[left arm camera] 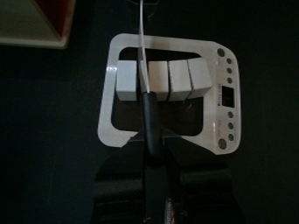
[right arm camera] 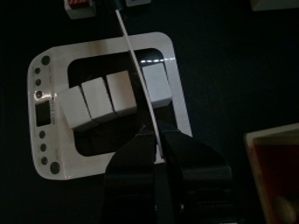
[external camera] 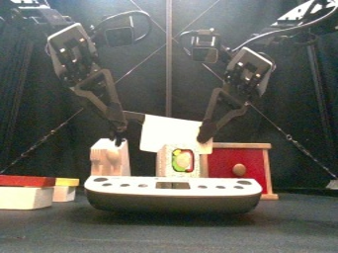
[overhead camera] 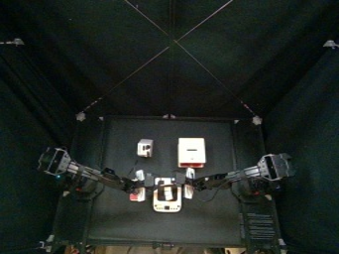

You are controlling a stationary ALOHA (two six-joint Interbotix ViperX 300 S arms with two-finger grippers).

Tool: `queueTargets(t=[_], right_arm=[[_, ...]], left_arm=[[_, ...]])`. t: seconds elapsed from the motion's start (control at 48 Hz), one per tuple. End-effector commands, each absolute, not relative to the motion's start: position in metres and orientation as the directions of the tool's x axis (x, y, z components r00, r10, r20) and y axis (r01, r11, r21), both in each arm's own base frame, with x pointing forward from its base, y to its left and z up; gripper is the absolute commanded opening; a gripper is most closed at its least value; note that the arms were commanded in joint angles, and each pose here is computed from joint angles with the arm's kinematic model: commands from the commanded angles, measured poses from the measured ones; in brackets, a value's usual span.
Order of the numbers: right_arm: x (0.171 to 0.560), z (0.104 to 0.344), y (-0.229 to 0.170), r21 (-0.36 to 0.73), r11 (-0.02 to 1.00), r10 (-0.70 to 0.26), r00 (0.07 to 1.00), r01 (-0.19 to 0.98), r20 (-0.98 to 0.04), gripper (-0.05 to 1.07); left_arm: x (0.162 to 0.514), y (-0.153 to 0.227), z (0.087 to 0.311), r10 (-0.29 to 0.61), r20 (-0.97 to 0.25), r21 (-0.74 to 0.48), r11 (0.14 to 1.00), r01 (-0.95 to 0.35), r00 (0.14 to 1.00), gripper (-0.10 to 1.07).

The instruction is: Cut sushi roll

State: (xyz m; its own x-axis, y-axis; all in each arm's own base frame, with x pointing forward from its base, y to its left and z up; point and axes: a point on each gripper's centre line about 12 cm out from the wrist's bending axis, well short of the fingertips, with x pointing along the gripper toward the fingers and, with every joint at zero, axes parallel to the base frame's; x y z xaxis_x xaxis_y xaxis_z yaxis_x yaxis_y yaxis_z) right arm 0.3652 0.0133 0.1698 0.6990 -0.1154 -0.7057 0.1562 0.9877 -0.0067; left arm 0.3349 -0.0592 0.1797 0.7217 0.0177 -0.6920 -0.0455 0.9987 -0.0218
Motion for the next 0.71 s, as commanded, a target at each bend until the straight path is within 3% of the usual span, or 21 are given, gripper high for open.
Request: queueTargets(t=[0.0,0.688], right_arm=[[0.367,0.189,0.015,0.013,0.988,-0.108,0.738,0.156,-0.666,0.19],[0.365,0.187,0.021,0.023,0.989,-0.094,0.732,0.149,-0.674,0.19]], left_arm=[[0.343,-0.073,0.201,-0.031,-0.64,-0.046,0.999,0.001,0.768,0.42],[0.343,-0.085,0.191,-0.054,-0.665,-0.071,0.997,0.008,0.745,0.42]])
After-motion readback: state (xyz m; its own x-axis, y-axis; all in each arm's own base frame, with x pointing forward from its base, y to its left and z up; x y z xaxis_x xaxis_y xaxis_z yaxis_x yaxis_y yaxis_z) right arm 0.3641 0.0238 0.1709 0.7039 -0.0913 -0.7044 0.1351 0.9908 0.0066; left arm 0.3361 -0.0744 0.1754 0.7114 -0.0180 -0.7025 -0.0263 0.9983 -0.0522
